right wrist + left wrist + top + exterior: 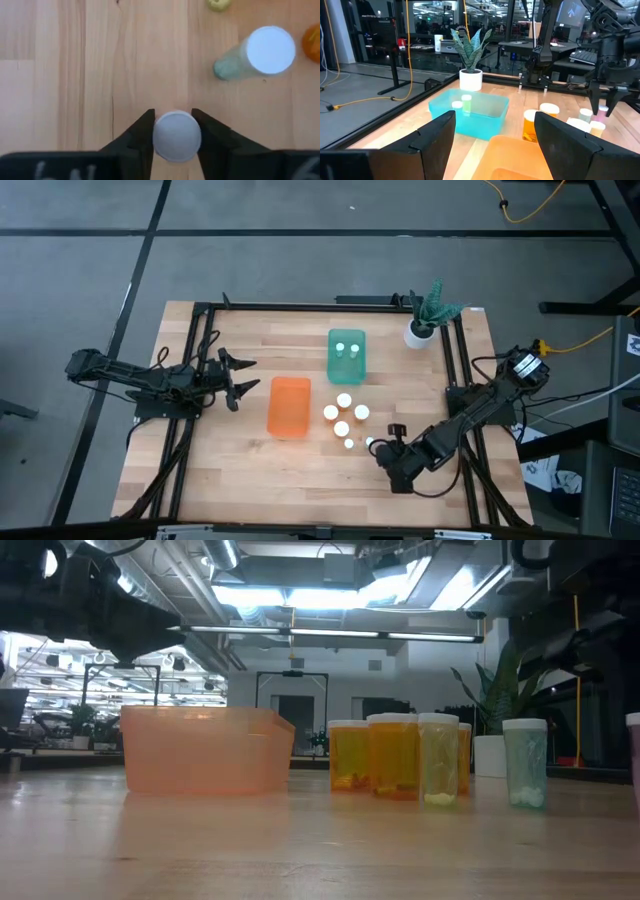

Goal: Pick and place medicine bottles into bin by pill shape (circle, oval)
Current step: Put the small purple medicine bottle into the blue bin, then put the small blue medicine bottle into the blue bin

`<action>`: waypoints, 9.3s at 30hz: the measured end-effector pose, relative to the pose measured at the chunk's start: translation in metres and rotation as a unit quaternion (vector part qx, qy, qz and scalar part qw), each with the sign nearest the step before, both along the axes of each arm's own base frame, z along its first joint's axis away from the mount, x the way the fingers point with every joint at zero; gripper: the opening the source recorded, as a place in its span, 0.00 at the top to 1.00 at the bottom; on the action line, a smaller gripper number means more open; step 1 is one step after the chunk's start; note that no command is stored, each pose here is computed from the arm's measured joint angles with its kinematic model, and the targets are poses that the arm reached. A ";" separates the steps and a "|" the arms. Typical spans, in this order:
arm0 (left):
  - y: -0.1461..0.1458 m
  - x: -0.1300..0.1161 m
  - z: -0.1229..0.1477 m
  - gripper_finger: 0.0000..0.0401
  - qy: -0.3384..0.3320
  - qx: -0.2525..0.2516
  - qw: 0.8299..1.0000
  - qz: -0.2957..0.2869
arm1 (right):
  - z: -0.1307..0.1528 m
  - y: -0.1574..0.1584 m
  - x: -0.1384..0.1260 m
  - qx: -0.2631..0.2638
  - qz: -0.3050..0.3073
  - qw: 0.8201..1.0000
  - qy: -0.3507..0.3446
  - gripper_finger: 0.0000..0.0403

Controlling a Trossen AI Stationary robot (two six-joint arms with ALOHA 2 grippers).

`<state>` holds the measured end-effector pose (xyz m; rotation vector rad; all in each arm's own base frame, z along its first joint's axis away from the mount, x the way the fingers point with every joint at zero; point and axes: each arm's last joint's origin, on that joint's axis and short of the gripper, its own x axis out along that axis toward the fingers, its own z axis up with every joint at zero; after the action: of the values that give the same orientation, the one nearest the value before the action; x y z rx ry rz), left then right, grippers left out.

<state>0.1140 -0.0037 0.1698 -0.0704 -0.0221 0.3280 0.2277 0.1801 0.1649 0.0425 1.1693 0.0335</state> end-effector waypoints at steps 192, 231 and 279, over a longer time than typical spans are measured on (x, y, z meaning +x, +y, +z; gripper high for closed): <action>0.000 0.000 -0.001 0.35 0.003 0.000 1.000 0.000 | -0.015 -0.057 0.011 0.013 0.027 0.999 -0.035 0.64; 0.000 0.000 -0.001 0.35 0.004 0.001 1.000 0.000 | -0.007 -0.058 0.024 0.006 0.072 0.992 -0.105 0.64; 0.000 0.000 -0.001 0.35 0.004 0.000 1.000 0.000 | 0.079 -0.073 0.065 -0.229 -0.096 0.944 -0.216 0.69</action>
<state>0.1140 -0.0036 0.1689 -0.0683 -0.0136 0.3286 0.2925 0.1074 0.2438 -0.2521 0.7068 -0.3863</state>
